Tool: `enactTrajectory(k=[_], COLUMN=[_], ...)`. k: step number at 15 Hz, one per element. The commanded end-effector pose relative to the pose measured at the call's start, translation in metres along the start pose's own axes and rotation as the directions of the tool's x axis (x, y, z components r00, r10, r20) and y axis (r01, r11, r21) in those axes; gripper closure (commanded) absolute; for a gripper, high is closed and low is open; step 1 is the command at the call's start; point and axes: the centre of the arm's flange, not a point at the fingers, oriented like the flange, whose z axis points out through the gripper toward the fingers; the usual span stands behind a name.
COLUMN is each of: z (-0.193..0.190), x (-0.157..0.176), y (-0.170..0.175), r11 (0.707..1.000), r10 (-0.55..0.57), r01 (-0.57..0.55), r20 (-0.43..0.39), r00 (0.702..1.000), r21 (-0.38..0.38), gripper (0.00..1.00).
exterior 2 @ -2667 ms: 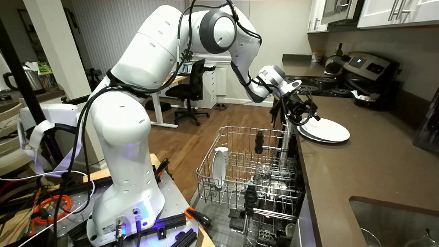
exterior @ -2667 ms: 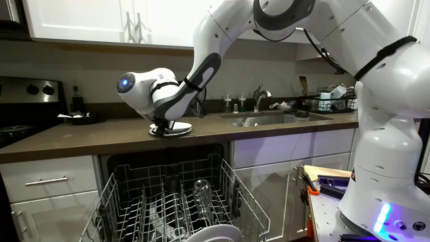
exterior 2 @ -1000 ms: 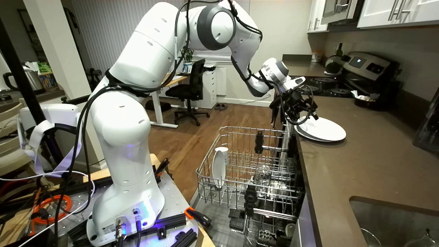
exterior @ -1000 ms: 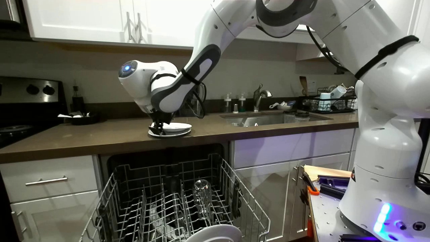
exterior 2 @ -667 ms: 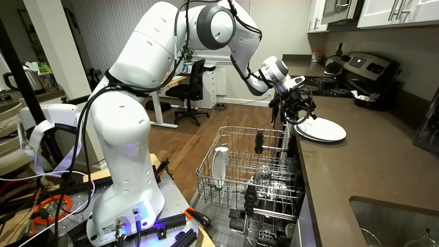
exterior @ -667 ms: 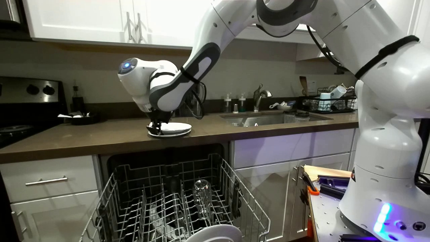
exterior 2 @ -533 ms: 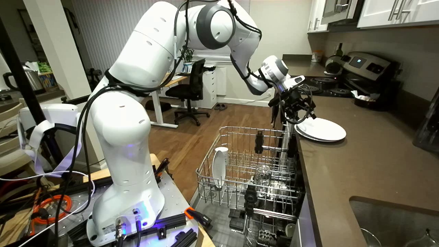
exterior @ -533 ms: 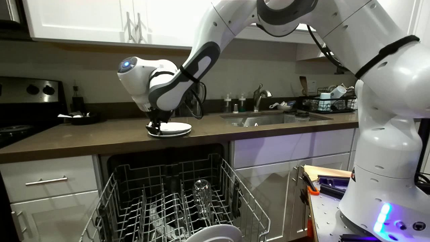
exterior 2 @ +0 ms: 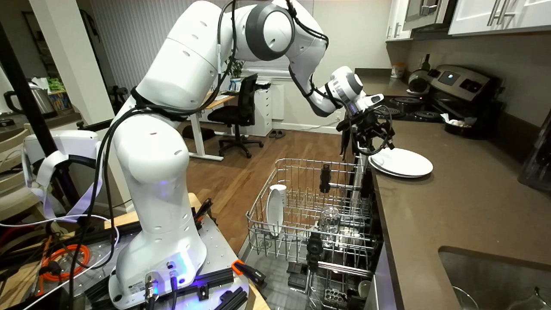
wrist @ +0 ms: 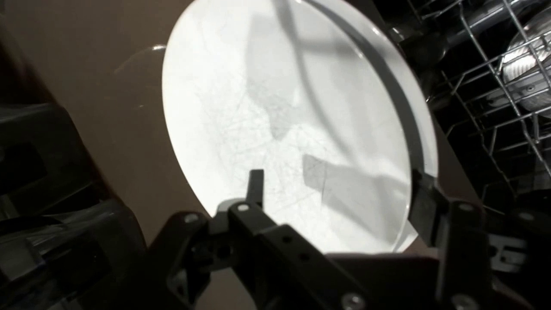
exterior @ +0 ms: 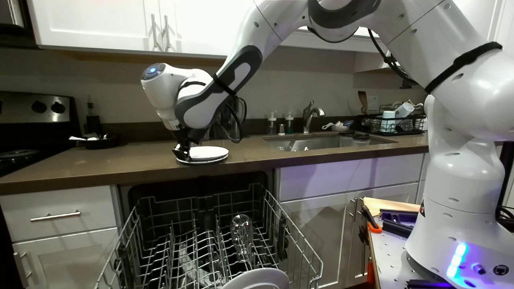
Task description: Remove the plate from the dishwasher and put it on the counter
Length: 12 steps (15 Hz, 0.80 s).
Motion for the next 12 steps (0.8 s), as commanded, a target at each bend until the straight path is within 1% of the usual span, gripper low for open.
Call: enactTrajectory(k=[1,3,8,11,12], z=[-0.013,-0.017,-0.024,-0.035,-0.039], x=[-0.007,-0.008,-0.008,-0.015,-0.019], y=[0.01,0.01,0.015,0.017,0.017], r11=[0.996,0.995,0.991,0.978,0.971], r10=[-0.027,-0.032,-0.031,-0.051,-0.062], r01=[0.028,0.032,0.031,0.051,0.063], r20=[-0.005,-0.004,-0.002,-0.007,-0.01], r00=[1.0,0.999,1.0,0.999,0.998], r21=[0.079,0.097,0.131,0.2,0.23], gripper=[0.22,0.24,0.21,0.25,0.23])
